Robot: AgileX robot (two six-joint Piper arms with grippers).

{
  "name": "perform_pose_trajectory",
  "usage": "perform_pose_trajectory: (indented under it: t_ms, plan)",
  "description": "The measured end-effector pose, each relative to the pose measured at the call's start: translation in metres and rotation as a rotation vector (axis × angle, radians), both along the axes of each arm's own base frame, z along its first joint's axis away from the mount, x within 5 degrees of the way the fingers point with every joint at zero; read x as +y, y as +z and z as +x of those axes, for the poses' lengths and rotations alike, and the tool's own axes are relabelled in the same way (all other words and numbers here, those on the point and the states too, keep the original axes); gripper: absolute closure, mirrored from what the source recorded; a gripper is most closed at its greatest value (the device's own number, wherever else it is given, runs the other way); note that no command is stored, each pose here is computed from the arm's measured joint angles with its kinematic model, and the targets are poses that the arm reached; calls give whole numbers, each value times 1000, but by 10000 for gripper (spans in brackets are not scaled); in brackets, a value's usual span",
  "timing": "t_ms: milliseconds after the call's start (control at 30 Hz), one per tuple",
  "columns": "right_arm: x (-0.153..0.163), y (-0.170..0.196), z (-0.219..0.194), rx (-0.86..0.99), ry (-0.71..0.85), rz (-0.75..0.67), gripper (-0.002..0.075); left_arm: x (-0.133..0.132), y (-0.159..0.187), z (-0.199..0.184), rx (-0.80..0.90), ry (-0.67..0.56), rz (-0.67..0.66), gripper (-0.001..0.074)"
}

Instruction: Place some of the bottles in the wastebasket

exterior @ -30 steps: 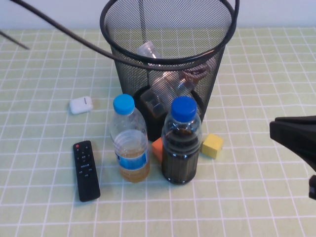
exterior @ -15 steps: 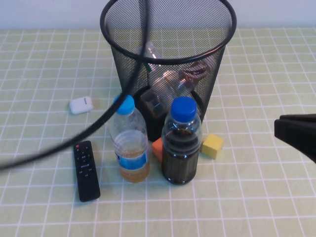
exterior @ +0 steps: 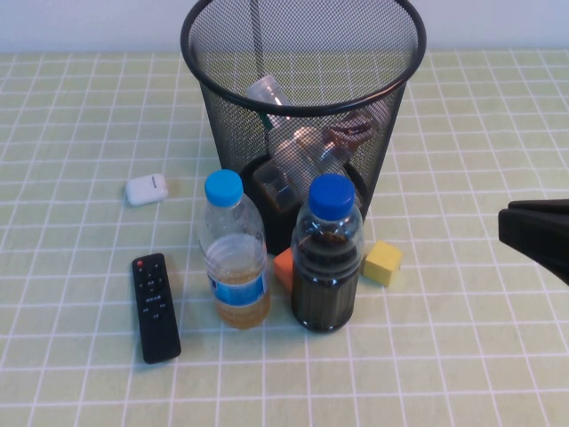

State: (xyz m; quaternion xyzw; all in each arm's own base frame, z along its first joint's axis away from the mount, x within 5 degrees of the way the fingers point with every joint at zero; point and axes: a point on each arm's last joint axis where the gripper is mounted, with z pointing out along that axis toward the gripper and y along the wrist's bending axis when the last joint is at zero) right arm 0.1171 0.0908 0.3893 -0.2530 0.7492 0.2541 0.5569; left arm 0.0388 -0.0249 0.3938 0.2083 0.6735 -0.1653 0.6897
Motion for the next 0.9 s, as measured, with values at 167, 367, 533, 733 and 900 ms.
perform_pose_trajectory:
  t_ms: [167,367,533,733,900]
  plan:
    - [0,0,0,0,0,-3,726,4,-42,-5,-8,8,-49,738]
    - [0,0,0,0,1,-6,726,-2,-85,7,53,14,-26,738]
    - [0,0,1,-10,-5,-6,726,-7,-126,16,159,18,33,738]
    - [-1,1,1,-23,-14,4,726,-9,-166,19,260,21,89,738]
    - [-1,1,1,-23,-14,4,726,-9,-188,19,315,22,120,738]
